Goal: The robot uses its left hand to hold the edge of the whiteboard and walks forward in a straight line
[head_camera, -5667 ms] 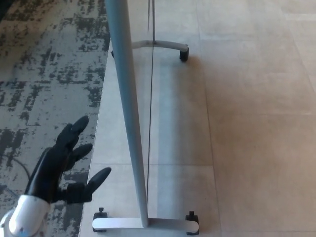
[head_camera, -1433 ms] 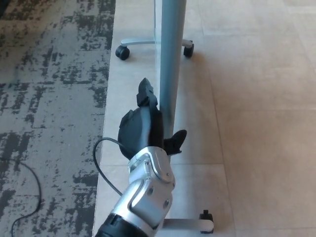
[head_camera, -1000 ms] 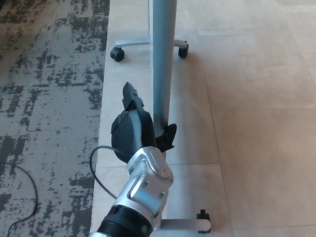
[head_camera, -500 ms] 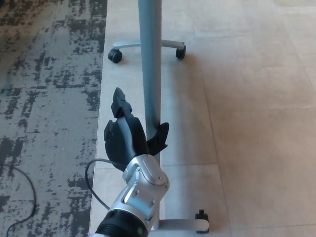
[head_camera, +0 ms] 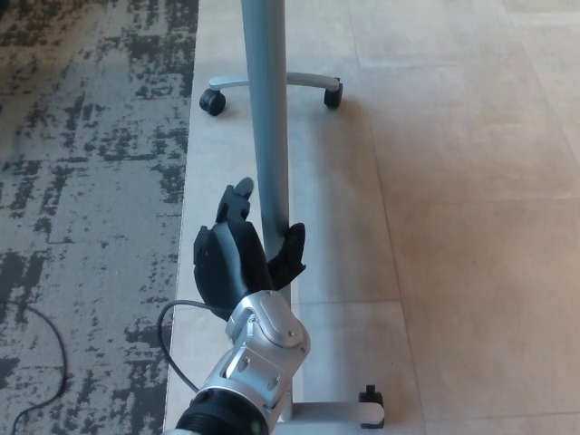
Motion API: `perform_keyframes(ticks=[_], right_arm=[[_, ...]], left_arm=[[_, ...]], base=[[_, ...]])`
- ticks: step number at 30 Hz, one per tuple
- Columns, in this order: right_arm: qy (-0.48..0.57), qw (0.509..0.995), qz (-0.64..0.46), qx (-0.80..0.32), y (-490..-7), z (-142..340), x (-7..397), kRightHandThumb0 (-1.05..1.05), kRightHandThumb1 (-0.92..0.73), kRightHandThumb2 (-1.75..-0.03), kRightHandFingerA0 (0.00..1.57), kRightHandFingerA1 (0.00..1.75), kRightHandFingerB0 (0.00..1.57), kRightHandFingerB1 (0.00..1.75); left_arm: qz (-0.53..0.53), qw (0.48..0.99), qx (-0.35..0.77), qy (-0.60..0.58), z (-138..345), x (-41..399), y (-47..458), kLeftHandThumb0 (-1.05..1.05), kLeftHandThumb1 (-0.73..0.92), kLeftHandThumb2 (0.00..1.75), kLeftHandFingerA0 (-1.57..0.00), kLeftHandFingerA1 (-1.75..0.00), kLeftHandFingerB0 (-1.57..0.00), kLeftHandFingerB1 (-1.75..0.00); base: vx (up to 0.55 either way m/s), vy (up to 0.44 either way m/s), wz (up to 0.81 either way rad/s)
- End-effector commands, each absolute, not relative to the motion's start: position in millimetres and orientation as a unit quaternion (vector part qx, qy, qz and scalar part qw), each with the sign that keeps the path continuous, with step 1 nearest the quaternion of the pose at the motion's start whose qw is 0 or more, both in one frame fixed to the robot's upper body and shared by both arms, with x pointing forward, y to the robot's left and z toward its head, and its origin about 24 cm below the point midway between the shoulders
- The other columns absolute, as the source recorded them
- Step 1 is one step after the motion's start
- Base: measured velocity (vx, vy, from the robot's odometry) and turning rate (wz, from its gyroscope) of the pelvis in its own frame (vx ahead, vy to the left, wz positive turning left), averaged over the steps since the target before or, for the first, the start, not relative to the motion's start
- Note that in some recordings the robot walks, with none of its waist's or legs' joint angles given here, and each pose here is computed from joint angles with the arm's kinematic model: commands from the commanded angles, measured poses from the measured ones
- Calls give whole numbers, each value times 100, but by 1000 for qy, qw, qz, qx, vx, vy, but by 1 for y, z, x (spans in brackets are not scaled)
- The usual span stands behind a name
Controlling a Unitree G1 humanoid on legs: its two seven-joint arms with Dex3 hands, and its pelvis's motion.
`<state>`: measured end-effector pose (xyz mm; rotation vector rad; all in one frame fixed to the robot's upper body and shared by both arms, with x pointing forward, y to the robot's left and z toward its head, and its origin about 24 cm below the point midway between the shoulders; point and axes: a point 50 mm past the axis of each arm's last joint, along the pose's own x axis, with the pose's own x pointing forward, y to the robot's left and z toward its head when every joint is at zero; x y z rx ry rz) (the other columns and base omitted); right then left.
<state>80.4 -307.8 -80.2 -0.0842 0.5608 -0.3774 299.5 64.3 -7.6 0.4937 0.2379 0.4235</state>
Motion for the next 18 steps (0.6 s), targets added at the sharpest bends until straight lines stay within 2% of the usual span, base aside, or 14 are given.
perform_keyframes(ticks=[1,2,4,9,10,11,12,13,16,17,18], right_arm=[[263,944,-186,-76,-318,-73,83,-44,-55,-56,43,50,61,41],[260,944,-188,-73,-318,-73,83,-44,-55,-56,43,50,61,41],[262,944,-195,-56,-319,-76,83,-44,-56,-57,43,50,60,41],[257,945,-194,-59,-319,-74,82,-47,-62,-59,41,50,61,41],[258,945,-191,-58,-319,-74,83,-45,-62,-59,39,50,59,41],[259,945,-195,-49,-318,-74,83,-45,-63,-59,41,49,61,41],[259,944,-197,-46,-318,-74,84,-45,-63,-59,41,49,61,41],[260,944,-197,-47,-317,-75,84,-45,-64,-59,41,48,60,41],[260,944,-197,-47,-317,-75,84,-45,-64,-59,41,48,60,41],[259,945,-198,-40,-317,-75,83,-44,-65,-60,39,50,60,41],[259,944,-199,-42,-317,-75,83,-44,-66,-60,40,50,61,42]], left_arm=[[128,985,112,14,99,330,-41,-3,63,57,-76,-60,-79,-58],[128,986,110,16,100,330,-40,-3,63,57,-76,-60,-79,-58],[122,986,108,17,97,331,-39,-7,65,59,-89,-79,-87,-64],[107,985,134,7,91,329,-37,-6,68,64,-87,-89,-89,-65],[106,986,128,7,90,329,-37,-8,68,67,-87,-111,-93,-70],[108,986,127,0,90,328,-36,-4,58,82,-95,-155,-85,-137],[109,986,127,-3,90,328,-36,-4,58,82,-95,-155,-85,-137],[110,986,123,-9,90,328,-36,-1,48,102,-117,-132,-107,-126],[110,986,122,-10,90,328,-36,-1,48,102,-117,-132,-107,-126],[116,985,130,-17,92,328,-37,-8,51,102,-118,-138,-108,-131],[117,984,135,-22,92,328,-38,-5,59,92,-86,-175,-75,-171]], base=[[0,0,0],[0,0,0],[0,0,0],[1,-1,2],[0,0,0],[17,4,6],[38,-6,7],[24,0,-19],[-4,-23,2],[-10,-105,13],[10,-131,19]])
